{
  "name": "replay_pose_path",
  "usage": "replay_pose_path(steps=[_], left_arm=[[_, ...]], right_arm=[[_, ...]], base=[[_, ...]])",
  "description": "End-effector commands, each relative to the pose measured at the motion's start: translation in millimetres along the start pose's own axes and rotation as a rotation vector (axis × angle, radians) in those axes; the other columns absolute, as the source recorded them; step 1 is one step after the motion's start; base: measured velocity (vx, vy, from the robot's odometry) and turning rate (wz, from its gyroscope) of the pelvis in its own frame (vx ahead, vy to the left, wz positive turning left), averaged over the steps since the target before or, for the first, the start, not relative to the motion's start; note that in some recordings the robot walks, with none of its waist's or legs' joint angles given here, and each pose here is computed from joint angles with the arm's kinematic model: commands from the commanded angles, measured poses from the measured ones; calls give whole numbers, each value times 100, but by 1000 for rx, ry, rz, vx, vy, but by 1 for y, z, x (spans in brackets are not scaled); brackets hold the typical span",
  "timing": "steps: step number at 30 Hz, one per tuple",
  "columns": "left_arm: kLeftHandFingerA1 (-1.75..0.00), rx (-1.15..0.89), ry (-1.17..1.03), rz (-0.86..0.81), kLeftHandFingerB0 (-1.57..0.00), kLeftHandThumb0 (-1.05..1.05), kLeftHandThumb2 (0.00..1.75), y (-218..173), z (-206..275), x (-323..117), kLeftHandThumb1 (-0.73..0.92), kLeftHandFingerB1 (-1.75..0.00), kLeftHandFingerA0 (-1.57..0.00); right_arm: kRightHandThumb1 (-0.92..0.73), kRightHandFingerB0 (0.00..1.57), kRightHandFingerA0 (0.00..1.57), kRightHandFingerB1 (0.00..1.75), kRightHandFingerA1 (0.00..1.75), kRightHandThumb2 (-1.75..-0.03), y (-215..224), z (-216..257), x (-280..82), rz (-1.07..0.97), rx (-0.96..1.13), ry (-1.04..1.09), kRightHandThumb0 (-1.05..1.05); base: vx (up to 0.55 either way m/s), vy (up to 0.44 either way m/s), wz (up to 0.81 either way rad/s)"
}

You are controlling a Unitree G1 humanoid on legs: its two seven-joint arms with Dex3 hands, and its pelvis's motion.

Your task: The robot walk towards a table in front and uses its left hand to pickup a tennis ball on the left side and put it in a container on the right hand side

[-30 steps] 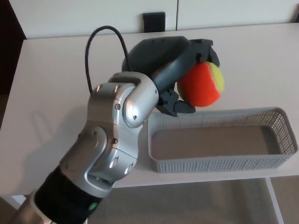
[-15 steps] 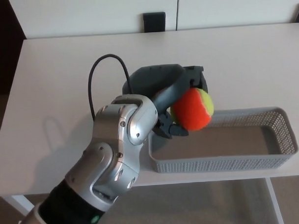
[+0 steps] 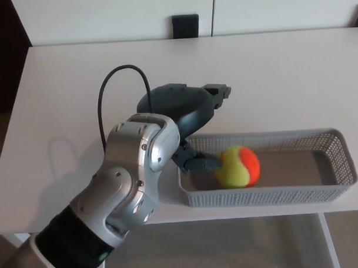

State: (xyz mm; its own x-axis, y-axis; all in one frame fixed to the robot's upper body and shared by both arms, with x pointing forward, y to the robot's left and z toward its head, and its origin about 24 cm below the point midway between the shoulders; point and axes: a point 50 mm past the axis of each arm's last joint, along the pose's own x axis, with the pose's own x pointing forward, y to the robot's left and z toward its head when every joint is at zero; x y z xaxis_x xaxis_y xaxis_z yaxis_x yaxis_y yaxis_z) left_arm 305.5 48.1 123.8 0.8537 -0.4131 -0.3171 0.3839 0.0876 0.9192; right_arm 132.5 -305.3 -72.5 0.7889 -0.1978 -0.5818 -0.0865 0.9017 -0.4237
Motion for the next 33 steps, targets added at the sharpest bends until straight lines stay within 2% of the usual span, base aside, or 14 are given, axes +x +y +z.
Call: replay_pose_path(steps=[1, 8, 15, 16, 18, 19, 20, 21, 23, 24, 29, 30, 31, 33], left_arm=[[-2, -7, 39, -36, 0, -92, 93, 3, -4, -3, 53, -1, 0], [0, -28, 27, -36, 0, -93, 92, 5, -8, -8, 54, 0, 0], [-13, -114, -25, 96, -1, -84, 91, 24, -25, -53, 49, -10, 0], [-27, -146, -41, 151, -1, -80, 59, 30, -34, -70, 61, -23, -6], [-28, -190, -52, 208, -2, -81, 59, 34, -42, -96, 61, -23, -8], [-38, -231, -70, 255, -10, -82, 79, 35, -47, -111, 49, -27, -9], [-38, -269, -88, 312, -10, -82, 79, 35, -52, -129, 49, -27, -9], [-49, -288, -100, 343, 0, -37, 88, 35, -55, -138, 25, -48, 0], [-48, -307, -98, 400, 0, -37, 89, 30, -67, -161, 27, -49, 0], [-44, -337, -40, 443, -6, -74, 81, 20, -83, -179, 47, -35, -17], [-45, -451, 133, 478, -12, -73, 76, -13, -122, -226, 46, -37, -19], [-38, -541, 165, 469, -18, -65, 56, -21, -131, -239, 53, -28, -22], [-46, -582, 204, 472, -21, -72, 75, -31, -140, -254, 45, -39, -27], [-47, -582, 248, 491, -23, -70, 75, -43, -149, -272, 44, -41, -29]], right_arm=[[-53, 49, 54, 40, 46, -56, -3, 1, 0, -8, 6, 6, -39], [-53, 49, 54, 40, 45, -56, -2, 1, 0, -4, -3, 8, -40], [-53, 48, 53, 40, 45, -56, 2, -11, -7, 8, -12, 35, -41], [-53, 49, 53, 40, 45, -56, 2, -12, -8, 8, -13, 40, -41], [-53, 49, 54, 40, 45, -56, 3, -14, -9, 10, -15, 47, -41], [-53, 50, 55, 40, 46, -56, 2, -14, -10, 11, -16, 47, -40], [-53, 50, 55, 40, 46, -56, 1, -14, -10, 12, -18, 47, -40], [-54, 50, 55, 40, 46, -56, 1, -14, -10, 12, -23, 47, -40], [-53, 51, 56, 41, 46, -56, 2, -17, -11, 12, -28, 58, -40], [-53, 52, 57, 41, 47, -56, 2, -21, -11, 15, -27, 71, -41], [-52, 50, 54, 42, 47, -56, 4, -38, -18, 42, -37, 112, -46], [-52, 51, 54, 42, 47, -56, 6, -40, -18, 40, -24, 124, -45], [-53, 51, 54, 43, 48, -56, 8, -40, -19, 46, -11, 137, -43], [-53, 51, 54, 44, 48, -56, 9, -41, -19, 56, 1, 151, -43]], base=[[0, 0, 0], [0, 0, 0], [0, 0, 0], [0, 0, 0], [0, 0, 0], [0, 0, 0], [0, 0, 0], [0, 0, 0], [0, 0, 0], [0, 0, 0], [0, 0, 0], [0, 0, 0], [0, 0, 0], [0, 0, 0]])
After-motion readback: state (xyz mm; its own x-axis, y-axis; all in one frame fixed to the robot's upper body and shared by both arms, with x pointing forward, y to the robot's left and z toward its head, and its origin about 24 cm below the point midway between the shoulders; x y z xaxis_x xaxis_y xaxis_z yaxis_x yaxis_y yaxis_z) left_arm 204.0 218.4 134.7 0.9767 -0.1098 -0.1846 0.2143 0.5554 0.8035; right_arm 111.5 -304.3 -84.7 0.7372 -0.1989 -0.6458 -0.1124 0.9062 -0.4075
